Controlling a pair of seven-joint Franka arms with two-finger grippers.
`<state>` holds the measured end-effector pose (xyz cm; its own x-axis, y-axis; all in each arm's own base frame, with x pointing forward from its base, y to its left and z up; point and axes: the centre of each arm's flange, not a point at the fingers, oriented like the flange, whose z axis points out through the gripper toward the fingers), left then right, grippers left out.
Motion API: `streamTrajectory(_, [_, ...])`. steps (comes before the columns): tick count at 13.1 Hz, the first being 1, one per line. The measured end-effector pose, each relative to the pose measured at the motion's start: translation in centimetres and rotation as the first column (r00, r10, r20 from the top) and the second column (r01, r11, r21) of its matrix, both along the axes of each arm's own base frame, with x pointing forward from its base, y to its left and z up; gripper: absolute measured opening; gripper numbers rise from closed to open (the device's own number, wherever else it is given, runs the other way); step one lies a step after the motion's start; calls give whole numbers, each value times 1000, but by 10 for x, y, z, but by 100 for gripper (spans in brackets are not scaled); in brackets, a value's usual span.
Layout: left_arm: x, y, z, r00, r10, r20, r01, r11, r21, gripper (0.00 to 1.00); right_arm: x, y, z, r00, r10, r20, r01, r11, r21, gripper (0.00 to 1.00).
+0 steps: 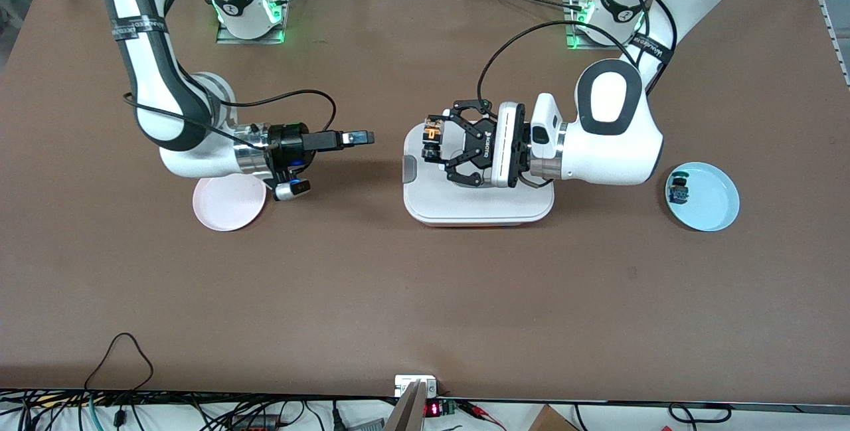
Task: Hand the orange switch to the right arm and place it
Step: 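Bring the switch over the white box toward the right gripper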
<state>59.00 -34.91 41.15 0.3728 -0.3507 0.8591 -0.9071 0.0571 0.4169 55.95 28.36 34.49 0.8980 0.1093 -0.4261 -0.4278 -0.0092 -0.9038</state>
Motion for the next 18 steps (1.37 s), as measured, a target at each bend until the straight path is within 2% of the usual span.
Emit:
streamTrajectory(3, [-2, -6, -3, 1000, 6, 3, -6, 1000, 5, 72, -1, 11, -4, 999, -29, -24, 30, 999, 40, 100])
streamTrajectory(7, [0, -4, -4, 1000, 8, 8, -8, 1000, 0, 72, 0, 16, -3, 999, -42, -25, 43, 998, 39, 100])
streamTrajectory(11, [2, -5, -23, 1000, -1, 19, 1, 1000, -9, 72, -16, 59, -1, 996, -74, -58, 79, 994, 82, 100])
streamTrajectory(16, [4, -4, -27, 999, -3, 35, 4, 1000, -14, 72, -23, 73, -8, 995, -74, -68, 78, 995, 65, 100])
streamTrajectory(18, [3, -5, -27, 1000, 2, 26, -1, 1000, -24, 72, -26, 77, -19, 996, -70, -54, 73, 996, 56, 100])
